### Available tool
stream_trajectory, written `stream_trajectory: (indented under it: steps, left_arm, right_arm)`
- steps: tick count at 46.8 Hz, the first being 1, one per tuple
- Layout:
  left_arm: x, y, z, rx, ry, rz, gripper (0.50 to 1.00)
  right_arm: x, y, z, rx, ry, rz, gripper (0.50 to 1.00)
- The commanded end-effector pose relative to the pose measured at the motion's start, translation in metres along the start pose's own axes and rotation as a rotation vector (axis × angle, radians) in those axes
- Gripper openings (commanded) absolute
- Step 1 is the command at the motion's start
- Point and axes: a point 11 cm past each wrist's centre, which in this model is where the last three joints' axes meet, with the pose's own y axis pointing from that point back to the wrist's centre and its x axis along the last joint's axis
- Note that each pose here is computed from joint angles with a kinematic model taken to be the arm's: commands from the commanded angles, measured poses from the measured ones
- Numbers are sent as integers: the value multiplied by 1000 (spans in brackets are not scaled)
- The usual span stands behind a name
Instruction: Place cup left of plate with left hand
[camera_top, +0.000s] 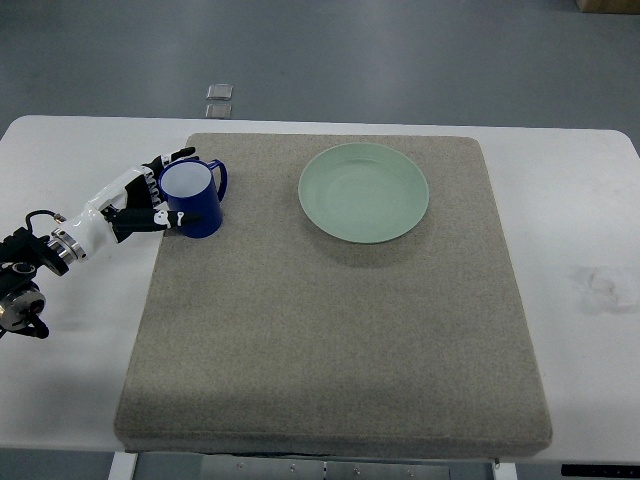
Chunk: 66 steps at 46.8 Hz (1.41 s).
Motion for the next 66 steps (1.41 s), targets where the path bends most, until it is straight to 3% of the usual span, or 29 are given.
stream_trajectory:
  steps: [1, 18, 36, 54, 66]
  left_arm:
    - [0, 0, 1, -1, 1, -1, 994]
    - [23, 15, 12, -13, 40, 20, 996]
    - [46, 25, 35, -98, 176, 43, 996]
    - [97, 6, 87, -203, 95, 212, 999]
    - [79, -25, 83, -193, 187, 160, 999]
  right_arm:
    - [0, 0, 0, 0, 0, 0, 932]
    - [0, 0, 0, 0, 0, 0, 932]
    - [0, 0, 0, 0, 0, 0, 932]
    - [0, 0, 0, 0, 0, 0, 932]
    - [0, 0, 0, 0, 0, 1, 932]
